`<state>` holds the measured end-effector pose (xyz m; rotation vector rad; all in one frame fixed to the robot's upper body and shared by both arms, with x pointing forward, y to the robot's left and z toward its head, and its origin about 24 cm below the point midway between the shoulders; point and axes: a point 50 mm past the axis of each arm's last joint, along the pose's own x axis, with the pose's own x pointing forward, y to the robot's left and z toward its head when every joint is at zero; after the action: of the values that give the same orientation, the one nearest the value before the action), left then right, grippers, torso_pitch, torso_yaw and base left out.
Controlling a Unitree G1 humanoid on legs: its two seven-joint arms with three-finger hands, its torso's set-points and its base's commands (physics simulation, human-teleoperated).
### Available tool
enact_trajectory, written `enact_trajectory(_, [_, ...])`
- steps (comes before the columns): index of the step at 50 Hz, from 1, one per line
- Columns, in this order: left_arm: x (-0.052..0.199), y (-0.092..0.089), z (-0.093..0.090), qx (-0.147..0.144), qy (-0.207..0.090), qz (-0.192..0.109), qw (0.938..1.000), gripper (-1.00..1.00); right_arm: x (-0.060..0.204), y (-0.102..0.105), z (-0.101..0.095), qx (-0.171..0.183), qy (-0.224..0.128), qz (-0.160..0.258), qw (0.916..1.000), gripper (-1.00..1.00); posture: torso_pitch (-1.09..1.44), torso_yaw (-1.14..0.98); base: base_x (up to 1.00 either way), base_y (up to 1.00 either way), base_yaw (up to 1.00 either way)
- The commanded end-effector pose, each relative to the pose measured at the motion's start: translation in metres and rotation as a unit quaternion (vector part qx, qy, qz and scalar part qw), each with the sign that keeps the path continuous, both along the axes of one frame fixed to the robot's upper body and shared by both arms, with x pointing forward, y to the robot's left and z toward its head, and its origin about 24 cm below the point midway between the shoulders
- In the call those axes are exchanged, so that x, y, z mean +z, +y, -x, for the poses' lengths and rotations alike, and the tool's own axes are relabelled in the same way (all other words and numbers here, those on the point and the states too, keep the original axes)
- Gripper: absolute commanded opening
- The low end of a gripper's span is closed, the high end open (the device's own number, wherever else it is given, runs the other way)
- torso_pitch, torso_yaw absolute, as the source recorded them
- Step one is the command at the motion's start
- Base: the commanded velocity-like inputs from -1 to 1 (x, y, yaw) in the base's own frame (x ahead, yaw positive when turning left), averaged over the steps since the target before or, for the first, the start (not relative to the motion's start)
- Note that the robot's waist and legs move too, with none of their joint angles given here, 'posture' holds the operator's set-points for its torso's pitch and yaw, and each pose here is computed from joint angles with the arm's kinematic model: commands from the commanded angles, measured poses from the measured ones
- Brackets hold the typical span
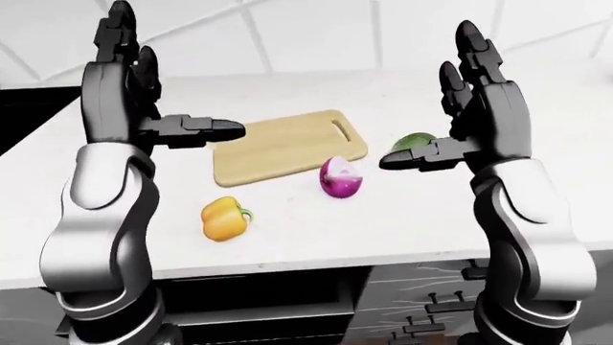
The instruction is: Place the avocado, onion, tomato and bell pepper on the cutting board.
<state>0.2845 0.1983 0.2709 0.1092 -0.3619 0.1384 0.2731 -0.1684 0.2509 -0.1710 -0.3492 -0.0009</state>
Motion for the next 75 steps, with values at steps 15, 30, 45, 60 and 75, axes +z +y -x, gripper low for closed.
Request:
enact_trajectory(15, [0.013, 0.003, 0.026, -0.008, -0.038, -0.01, 0.9992, 1.0, 0.017, 0.006, 0.003, 0.008, -0.038, 0.01, 0.9992, 1.0, 0.0, 0.0, 0.0, 0.0, 0.0])
enact_trajectory(30, [0.012, -0.015, 0.065, -0.108, -0.017, -0.034, 0.9935, 1.0, 0.004, 0.006, 0.003, 0.01, -0.038, 0.001, 0.9992, 1.0, 0.0, 0.0, 0.0, 0.0, 0.0])
enact_trajectory(45, [-0.016, -0.029, 0.077, -0.123, 0.009, -0.125, 0.9844, 1.0, 0.003, 0.006, 0.008, 0.006, -0.039, 0.002, 0.9992, 1.0, 0.0, 0.0, 0.0, 0.0, 0.0])
enact_trajectory(60, [-0.037, -0.022, 0.08, -0.114, 0.044, -0.181, 0.9758, 1.0, 0.002, 0.006, 0.007, 0.005, -0.039, 0.0, 0.9992, 1.0, 0.0, 0.0, 0.0, 0.0, 0.0])
enact_trajectory(75, [-0.062, -0.015, 0.066, -0.101, 0.083, -0.195, 0.972, 1.0, 0.0, 0.005, 0.01, 0.005, -0.036, 0.001, 0.9993, 1.0, 0.0, 0.0, 0.0, 0.0, 0.0])
